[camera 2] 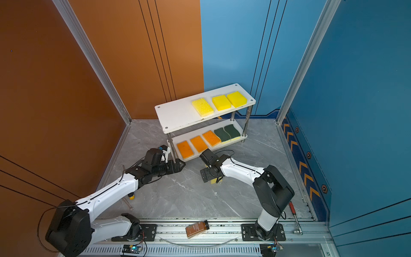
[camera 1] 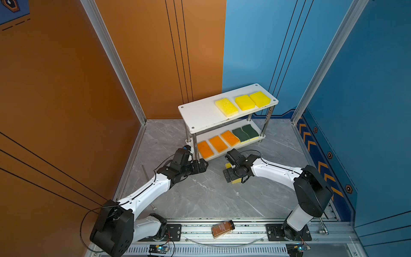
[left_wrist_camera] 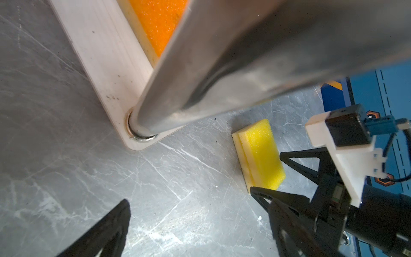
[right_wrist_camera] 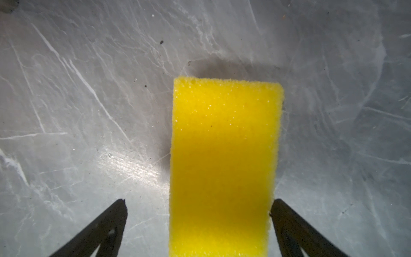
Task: Arrange cleaning sponges on a shelf
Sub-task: Pick up the cleaning sponge.
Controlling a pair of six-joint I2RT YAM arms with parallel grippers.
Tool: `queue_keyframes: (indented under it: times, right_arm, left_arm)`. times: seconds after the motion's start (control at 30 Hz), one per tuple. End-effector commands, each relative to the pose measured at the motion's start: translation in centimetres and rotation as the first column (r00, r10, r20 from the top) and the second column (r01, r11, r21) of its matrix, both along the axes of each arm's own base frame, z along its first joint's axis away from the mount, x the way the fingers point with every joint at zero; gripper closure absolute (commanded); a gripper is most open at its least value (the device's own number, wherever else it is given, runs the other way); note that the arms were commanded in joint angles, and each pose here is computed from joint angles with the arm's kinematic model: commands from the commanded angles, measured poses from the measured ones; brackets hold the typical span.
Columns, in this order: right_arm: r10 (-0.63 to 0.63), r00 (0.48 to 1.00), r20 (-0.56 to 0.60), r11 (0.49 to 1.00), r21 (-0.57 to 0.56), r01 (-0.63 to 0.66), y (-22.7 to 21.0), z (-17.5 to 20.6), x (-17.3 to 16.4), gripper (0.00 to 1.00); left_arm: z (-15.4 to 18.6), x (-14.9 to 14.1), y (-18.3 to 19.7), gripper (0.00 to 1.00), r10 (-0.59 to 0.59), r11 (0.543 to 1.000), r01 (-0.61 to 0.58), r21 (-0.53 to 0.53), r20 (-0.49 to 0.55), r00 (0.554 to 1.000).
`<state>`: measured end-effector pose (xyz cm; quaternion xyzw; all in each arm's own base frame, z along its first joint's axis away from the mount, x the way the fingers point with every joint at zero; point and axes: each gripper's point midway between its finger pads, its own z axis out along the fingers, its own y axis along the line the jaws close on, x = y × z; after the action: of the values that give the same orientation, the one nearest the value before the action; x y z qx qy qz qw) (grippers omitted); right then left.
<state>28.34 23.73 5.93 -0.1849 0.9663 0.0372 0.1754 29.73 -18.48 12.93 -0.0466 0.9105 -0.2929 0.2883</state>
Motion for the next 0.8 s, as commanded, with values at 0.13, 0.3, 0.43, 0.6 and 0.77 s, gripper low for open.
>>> queue_keyframes:
  times: [0.13,0.3,0.43,0.6,0.77]
  right_arm:
    - [-0.001,1.000,0.005,1.000,-0.014,0.001,-0.5,-0.5,0.9,0.09]
    - [-0.012,1.000,0.001,1.000,-0.009,0.012,-0.9,-1.0,0.9,0.11]
    - [-0.015,1.000,-0.005,1.000,-0.017,0.015,-1.0,-1.4,0.9,0.15]
    - [-0.013,1.000,-0.017,1.000,-0.020,0.013,-1.0,-1.8,0.8,0.19]
    - [-0.013,1.000,-0.016,1.000,-0.018,0.013,-1.0,-1.7,0.8,0.24]
  left_arm:
    - [0.7,0.5,-0.3,0.02,0.013,1.000,-0.013,-0.004,0.009,1.000]
    - [0.7,0.5,-0.5,0.02,0.013,1.000,-0.013,-0.003,0.008,1.000]
    - [0.7,0.5,-0.6,0.02,0.010,1.000,-0.010,-0.002,0.007,1.000]
    - [0.7,0.5,-0.6,0.02,0.009,1.000,-0.009,0.001,0.006,1.000]
    - [0.6,0.4,-0.6,0.02,0.011,1.000,-0.011,0.005,0.005,1.000]
